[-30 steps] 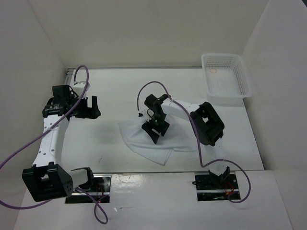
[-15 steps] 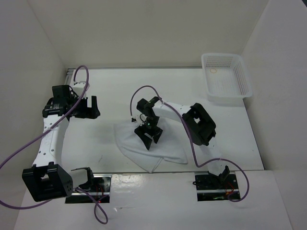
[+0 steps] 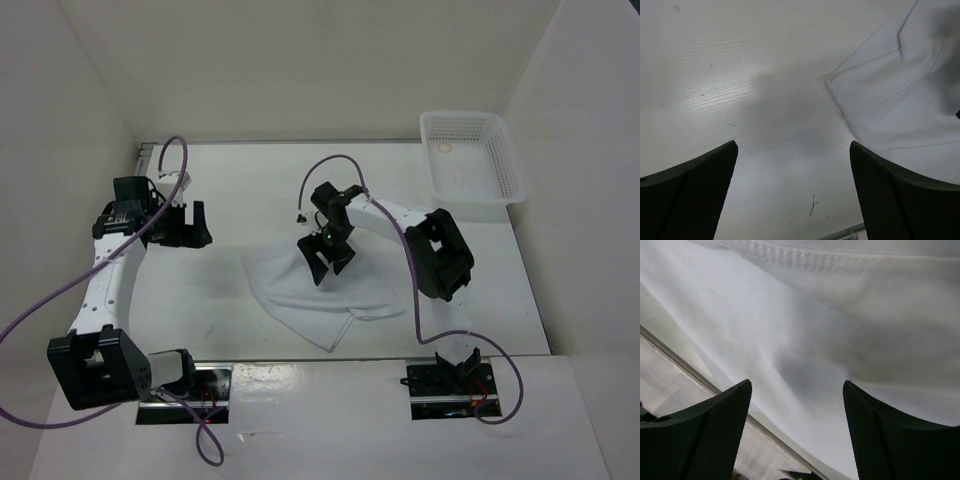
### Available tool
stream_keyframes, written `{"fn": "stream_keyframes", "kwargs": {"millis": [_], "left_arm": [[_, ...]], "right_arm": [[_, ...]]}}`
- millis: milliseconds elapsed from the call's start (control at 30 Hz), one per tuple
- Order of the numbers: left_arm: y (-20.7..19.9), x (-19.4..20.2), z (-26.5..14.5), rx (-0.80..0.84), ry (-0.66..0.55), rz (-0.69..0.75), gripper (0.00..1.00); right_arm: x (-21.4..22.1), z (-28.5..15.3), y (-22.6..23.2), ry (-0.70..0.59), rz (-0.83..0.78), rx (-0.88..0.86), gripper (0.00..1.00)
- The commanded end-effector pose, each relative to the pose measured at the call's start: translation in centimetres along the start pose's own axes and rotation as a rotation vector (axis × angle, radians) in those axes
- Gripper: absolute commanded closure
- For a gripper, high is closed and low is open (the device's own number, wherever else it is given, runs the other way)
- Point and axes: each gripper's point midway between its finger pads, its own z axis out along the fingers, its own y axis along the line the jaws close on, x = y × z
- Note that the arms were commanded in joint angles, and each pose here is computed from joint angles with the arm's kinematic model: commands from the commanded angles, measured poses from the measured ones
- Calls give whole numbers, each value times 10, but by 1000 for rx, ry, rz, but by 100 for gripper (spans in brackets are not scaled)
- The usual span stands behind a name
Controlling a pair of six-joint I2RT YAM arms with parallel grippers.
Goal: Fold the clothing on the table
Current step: Flatten the skirt out
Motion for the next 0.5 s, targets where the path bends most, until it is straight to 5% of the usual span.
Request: {"fn": "stream_keyframes", "kwargs": {"millis": [0, 233, 333, 467], "left_arm": [[-11, 9, 17, 88, 49, 5, 4], [-75, 22, 65, 253, 207, 143, 10], [-79, 24, 83, 268, 238, 152, 11], [-74, 49, 112, 256, 355, 104, 25]], "right_arm": [[-28, -51, 16, -205, -133, 34, 22], [-23, -82, 30, -279, -197, 30, 20], [-21, -88, 29, -291, -192, 33, 20], [-26, -96, 18, -320, -179, 45, 20]]}}
